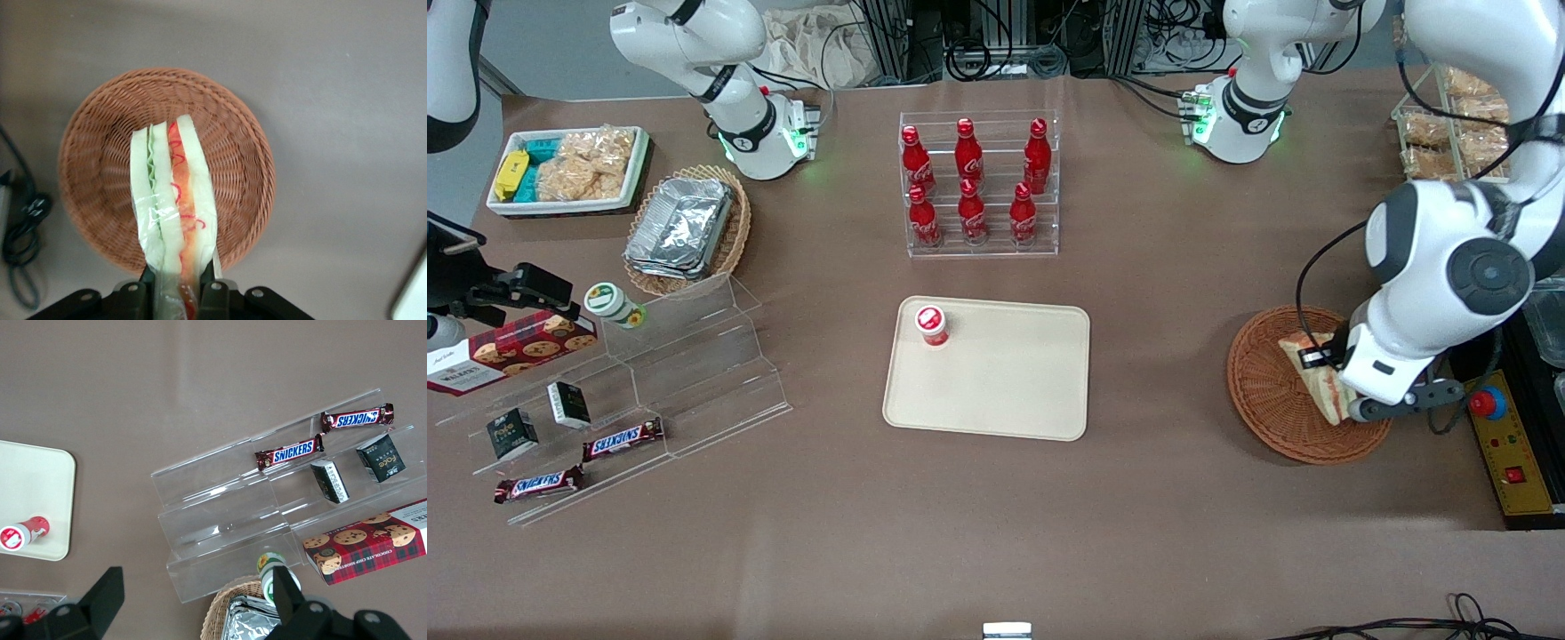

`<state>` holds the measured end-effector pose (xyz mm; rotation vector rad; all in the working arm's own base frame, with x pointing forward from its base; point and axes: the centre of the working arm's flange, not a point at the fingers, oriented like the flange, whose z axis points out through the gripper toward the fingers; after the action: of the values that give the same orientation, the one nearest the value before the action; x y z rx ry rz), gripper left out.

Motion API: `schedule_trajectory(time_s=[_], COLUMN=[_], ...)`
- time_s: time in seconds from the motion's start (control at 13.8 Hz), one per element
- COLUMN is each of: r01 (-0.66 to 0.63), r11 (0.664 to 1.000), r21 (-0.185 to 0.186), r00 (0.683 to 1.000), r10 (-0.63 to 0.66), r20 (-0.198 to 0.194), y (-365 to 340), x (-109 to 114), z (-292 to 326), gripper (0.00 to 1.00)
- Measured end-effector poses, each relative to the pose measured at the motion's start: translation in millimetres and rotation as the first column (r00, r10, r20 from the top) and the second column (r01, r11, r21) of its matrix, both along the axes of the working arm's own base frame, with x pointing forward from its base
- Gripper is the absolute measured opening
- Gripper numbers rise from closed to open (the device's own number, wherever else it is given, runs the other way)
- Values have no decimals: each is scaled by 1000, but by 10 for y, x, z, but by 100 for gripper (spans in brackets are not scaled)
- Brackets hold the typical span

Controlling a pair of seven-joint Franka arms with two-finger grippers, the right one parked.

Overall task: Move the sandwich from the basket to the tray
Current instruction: 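Close the left gripper on the sandwich and lift it, then carry the sandwich with the left gripper over to the white tray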

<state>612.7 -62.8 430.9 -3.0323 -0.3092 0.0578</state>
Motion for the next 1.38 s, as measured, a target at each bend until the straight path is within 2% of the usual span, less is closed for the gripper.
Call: schedule_trajectory(time_s=[0.36, 0.51, 0.73, 0.87, 1.02, 1.16, 1.38], r01=[76, 71, 15, -24, -61, -95, -131], r11=[997, 997, 1000, 999, 997, 992, 987], r21=[1, -3, -15, -23, -43, -81, -94], r00=[996, 996, 999, 999, 998, 995, 991], r10=[-76, -71, -15, 24, 60, 95, 131], r20=[-57, -54, -29, -24, -17, -5, -12], y=[-600, -907, -1603, -2065, -2445, -2803, -3267], x=[-180, -285, -530, -733, -837, -818, -733], z=[1016, 1256, 1377, 1380, 1278, 997, 281], gripper=[28, 28, 28, 27, 27, 27, 27])
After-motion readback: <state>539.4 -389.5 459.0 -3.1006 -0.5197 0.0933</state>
